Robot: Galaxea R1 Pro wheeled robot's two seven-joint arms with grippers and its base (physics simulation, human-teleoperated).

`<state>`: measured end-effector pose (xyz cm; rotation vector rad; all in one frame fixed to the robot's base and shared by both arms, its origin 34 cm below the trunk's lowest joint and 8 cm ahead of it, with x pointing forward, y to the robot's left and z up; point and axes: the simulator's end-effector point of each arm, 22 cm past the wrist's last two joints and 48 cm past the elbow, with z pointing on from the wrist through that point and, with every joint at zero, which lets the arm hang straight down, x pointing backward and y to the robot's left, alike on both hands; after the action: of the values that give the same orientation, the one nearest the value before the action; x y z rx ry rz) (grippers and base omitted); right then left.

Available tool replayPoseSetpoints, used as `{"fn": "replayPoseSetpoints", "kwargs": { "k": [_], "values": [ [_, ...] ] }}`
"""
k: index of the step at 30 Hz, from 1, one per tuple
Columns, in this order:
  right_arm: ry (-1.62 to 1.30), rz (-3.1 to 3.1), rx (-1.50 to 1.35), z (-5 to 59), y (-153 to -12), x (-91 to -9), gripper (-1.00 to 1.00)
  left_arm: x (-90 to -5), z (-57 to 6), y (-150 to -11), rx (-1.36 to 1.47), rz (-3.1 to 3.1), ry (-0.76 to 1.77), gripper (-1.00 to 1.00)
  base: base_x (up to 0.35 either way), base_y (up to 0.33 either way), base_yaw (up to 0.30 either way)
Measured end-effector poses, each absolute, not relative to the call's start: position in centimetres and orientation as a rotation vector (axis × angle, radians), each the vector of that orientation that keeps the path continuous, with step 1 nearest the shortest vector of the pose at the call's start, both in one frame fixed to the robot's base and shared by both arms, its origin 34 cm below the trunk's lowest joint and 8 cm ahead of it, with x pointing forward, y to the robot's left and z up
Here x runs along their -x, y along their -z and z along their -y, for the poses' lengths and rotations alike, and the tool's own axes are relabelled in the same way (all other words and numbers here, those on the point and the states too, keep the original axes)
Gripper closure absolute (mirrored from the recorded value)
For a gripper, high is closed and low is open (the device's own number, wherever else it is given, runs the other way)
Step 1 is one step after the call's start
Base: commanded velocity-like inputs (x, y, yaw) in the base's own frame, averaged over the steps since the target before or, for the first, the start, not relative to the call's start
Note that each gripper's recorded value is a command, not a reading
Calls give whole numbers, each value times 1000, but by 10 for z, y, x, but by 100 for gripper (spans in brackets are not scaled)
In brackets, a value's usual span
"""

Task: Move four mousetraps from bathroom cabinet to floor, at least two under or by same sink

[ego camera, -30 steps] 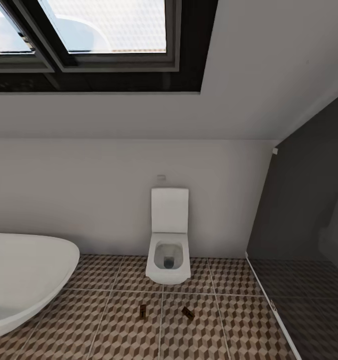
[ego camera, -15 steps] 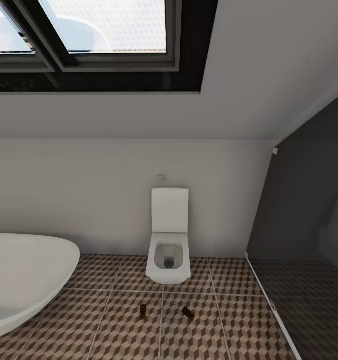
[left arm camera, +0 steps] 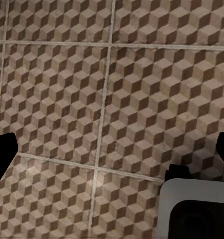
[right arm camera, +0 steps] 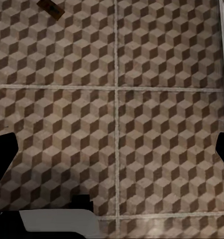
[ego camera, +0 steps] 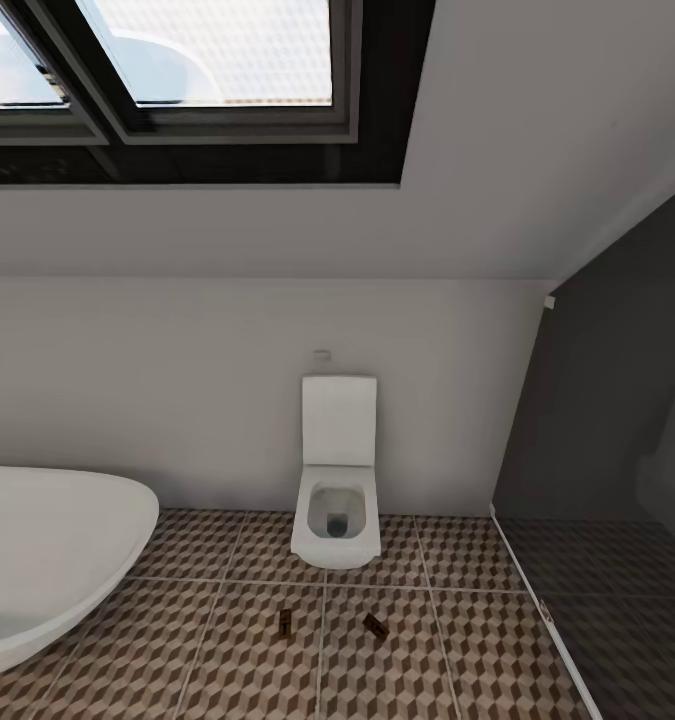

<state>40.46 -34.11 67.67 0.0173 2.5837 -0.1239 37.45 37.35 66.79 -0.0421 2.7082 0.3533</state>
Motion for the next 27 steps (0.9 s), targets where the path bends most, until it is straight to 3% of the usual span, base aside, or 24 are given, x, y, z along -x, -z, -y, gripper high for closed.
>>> {"fn": "replayPoseSetpoints", "kwargs": {
  "k": [27],
  "values": [
    [107, -2781, -37, 330, -655, -361, -100, -338, -342, -651, 31, -2857, -307, -100, 0, 0, 0]
  ]
}}
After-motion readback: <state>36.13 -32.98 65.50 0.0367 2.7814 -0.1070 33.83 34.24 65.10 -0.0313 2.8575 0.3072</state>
